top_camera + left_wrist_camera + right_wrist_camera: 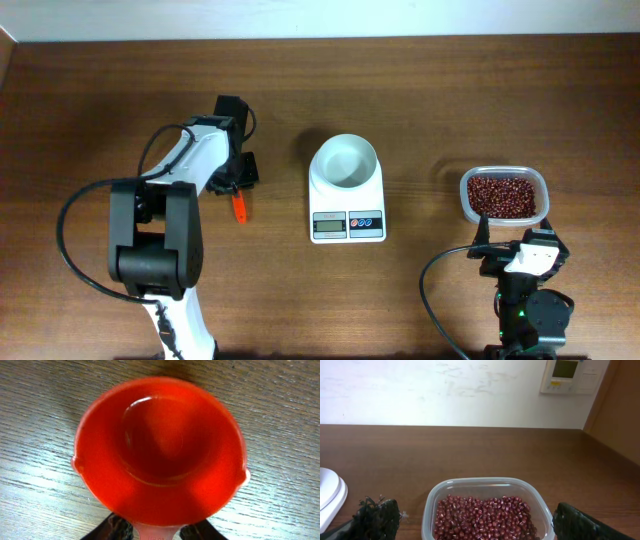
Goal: Scoop item into bowl and weigh 50g on scale
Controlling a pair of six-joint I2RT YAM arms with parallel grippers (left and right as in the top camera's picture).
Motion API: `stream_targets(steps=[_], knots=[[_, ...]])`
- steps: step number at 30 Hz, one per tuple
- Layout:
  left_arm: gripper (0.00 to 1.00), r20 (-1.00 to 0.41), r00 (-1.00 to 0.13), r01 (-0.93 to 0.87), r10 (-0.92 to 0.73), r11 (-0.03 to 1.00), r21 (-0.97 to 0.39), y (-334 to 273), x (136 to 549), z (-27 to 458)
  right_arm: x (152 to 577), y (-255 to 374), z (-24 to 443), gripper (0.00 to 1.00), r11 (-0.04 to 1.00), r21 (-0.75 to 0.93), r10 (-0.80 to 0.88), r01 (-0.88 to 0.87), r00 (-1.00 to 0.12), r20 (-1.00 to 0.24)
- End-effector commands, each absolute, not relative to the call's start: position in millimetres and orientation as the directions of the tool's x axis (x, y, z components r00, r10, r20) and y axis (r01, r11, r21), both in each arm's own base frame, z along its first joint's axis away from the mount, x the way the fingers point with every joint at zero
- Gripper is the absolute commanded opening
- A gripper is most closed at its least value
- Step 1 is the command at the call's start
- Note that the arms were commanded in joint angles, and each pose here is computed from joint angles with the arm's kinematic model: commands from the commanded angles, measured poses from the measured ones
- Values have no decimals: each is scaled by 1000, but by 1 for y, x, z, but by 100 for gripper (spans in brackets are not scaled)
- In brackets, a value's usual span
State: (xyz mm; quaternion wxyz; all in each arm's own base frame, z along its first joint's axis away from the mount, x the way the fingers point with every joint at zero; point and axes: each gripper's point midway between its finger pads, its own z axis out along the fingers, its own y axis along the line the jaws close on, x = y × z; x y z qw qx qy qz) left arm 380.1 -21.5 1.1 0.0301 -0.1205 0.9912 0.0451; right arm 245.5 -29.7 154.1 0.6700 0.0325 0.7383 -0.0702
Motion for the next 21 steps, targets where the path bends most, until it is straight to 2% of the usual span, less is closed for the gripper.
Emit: stream_targets(steps=[1, 2, 6, 8, 10, 12, 13, 15, 17, 19, 21], knots=[[27, -86, -964, -259, -253, 964, 64, -22, 381, 8, 245, -33, 151, 99, 986, -59, -42, 159, -106, -993], [23, -84, -964, -259, -254, 964, 64, -22, 381, 8, 245, -33, 151, 99, 986, -59, -42, 159, -106, -993], [22, -95, -962, -260, -254, 964, 60, -22, 382, 12, 245, -33, 151, 99, 986, -59, -42, 159, -106, -993], [15, -136, -957, -263, -255, 964, 43, -22, 386, 28, 245, -33, 151, 99, 986, -59, -42, 159, -106, -993], [14, -162, -953, -261, -256, 965, 4, -27, 389, 41, 245, -33, 152, 99, 986, -59, -42, 159, -106, -993], [8, -198, -942, -256, -270, 962, -94, -40, 392, 67, 245, -33, 151, 99, 986, -59, -42, 159, -106, -993], [1, -208, -929, -282, -305, 950, -133, -43, 393, 77, 245, -33, 151, 99, 986, -59, -42, 159, -106, -993], [0, -204, -899, -336, -388, 908, -250, -48, 396, 95, 245, -33, 151, 99, 986, -59, -42, 159, -106, -993], [0, -163, -894, -313, -418, 842, -440, -68, 402, 115, 245, -33, 151, 99, 986, -59, -42, 159, -106, -993], [0, -121, -909, -241, -400, 739, -629, -90, 409, 136, 245, -33, 151, 99, 986, -59, -42, 159, -106, -993], [0, -39, -893, -286, -449, 632, -720, -97, 412, 150, 245, -33, 151, 99, 986, -59, -42, 159, -106, -993]])
